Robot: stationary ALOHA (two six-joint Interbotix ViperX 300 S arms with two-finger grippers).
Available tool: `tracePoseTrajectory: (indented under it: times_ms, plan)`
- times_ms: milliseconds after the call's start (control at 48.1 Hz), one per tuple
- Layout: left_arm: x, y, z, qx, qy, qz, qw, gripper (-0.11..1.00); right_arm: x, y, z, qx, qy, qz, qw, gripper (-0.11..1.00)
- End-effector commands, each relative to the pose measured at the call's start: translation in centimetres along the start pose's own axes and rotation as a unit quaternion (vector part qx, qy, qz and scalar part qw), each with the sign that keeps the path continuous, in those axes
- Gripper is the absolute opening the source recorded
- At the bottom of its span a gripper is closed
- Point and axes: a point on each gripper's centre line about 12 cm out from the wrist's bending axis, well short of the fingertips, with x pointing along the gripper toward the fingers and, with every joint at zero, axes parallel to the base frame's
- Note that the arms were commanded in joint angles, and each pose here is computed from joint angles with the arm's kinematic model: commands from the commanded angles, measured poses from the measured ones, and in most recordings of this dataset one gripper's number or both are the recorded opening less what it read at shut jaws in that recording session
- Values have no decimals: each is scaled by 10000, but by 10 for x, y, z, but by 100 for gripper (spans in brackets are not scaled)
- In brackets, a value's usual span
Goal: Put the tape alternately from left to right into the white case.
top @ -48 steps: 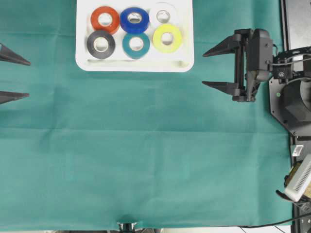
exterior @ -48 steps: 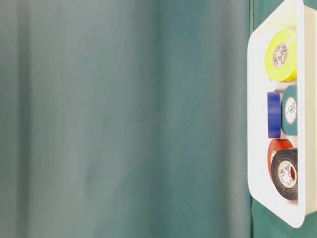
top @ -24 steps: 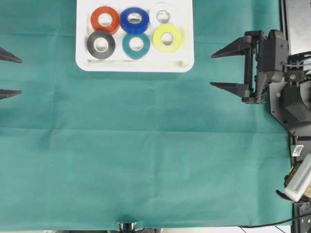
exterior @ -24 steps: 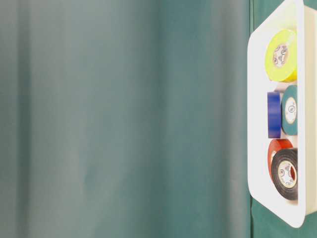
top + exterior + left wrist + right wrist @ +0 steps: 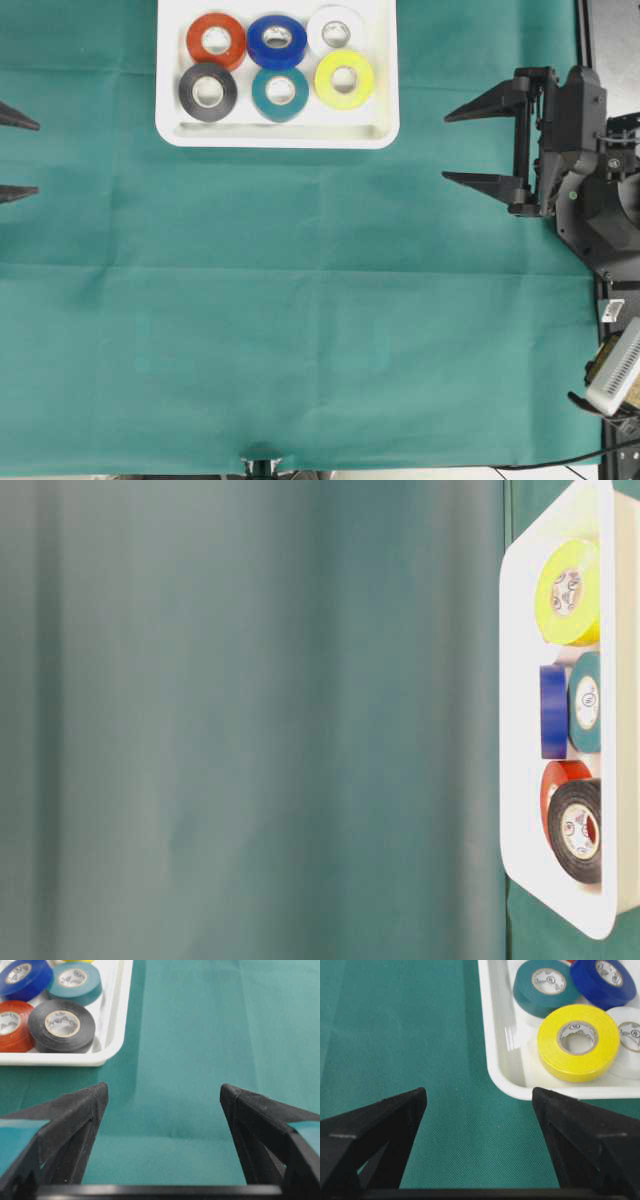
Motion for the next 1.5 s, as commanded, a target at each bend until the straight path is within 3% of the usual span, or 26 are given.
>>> tracePoseTrajectory:
  times_ms: [0, 665, 1476]
  plan:
    - [-1, 1, 4, -5, -84, 17, 10000, 97, -3, 1, 4, 15, -124, 7, 9999, 79]
    - [-2, 4, -2, -36, -50, 140, 9999, 97, -21, 0, -15, 74, -351, -60, 9993, 79]
    - [-13, 4, -7, -32, -311, 145, 9994, 97, -21, 0, -16, 110, -367, -58, 9992, 79]
